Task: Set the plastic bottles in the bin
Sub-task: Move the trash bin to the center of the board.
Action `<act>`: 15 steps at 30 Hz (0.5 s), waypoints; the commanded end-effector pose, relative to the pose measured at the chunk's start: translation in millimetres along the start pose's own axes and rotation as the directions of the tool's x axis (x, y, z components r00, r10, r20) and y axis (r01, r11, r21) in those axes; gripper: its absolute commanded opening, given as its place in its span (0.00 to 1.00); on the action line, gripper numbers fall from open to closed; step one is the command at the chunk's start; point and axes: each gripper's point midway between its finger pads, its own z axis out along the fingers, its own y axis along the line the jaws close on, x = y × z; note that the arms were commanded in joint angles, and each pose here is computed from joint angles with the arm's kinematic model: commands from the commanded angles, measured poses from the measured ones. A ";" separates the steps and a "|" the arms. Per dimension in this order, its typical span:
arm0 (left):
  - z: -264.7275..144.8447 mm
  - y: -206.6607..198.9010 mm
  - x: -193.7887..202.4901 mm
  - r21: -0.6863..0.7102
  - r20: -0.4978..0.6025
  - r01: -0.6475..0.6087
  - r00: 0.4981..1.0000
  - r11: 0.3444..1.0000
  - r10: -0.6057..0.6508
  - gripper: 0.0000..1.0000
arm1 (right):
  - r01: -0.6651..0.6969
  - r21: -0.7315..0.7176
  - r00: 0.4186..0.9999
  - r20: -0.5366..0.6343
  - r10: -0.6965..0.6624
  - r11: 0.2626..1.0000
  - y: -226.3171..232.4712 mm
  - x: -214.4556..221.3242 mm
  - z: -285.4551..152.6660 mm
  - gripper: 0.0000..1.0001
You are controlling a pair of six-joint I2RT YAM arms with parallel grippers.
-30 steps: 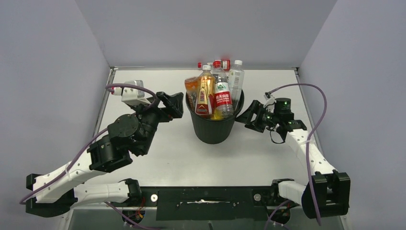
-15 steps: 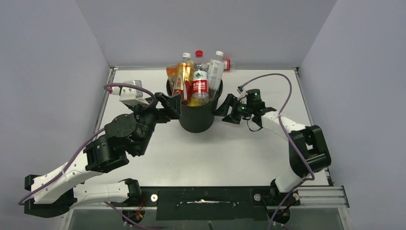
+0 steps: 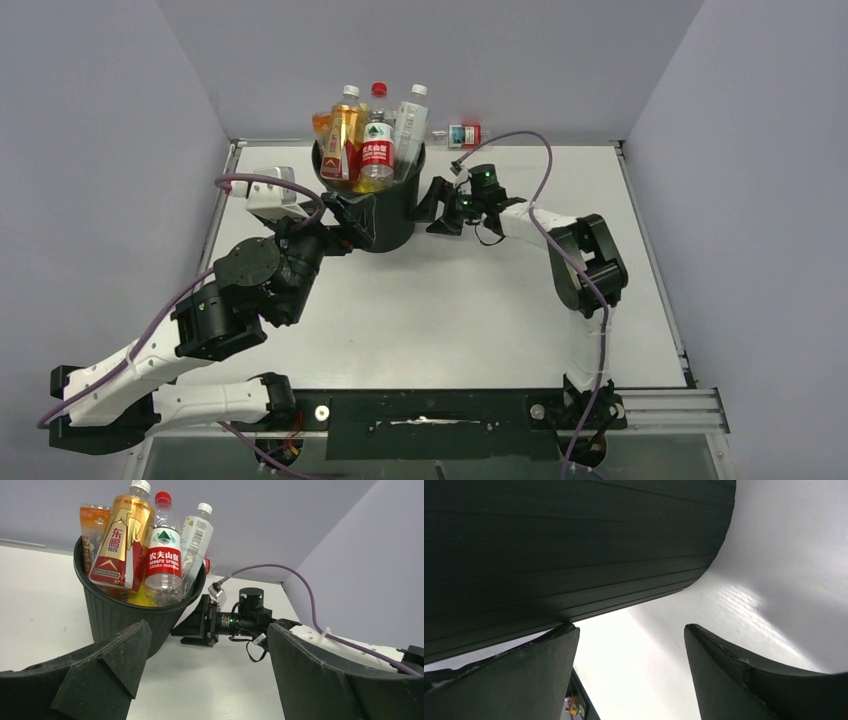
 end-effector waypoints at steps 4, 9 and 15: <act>0.3 -0.9 -19.3 -0.011 0.036 0.015 0.999 1.000 -0.014 0.87 | 0.097 -0.132 0.995 0.030 -0.094 0.986 37.6 -39.3 32.4 0.80; 2.3 -2.8 -15.9 -0.009 0.028 0.005 1.000 1.000 -0.004 0.87 | 0.107 -0.197 0.994 0.005 -0.108 0.975 47.0 -48.0 56.8 0.81; 8.1 -12.6 -5.7 0.010 0.002 -0.017 1.000 1.000 0.017 0.87 | 0.104 -0.289 0.993 -0.031 -0.118 0.952 64.4 -41.3 85.3 0.81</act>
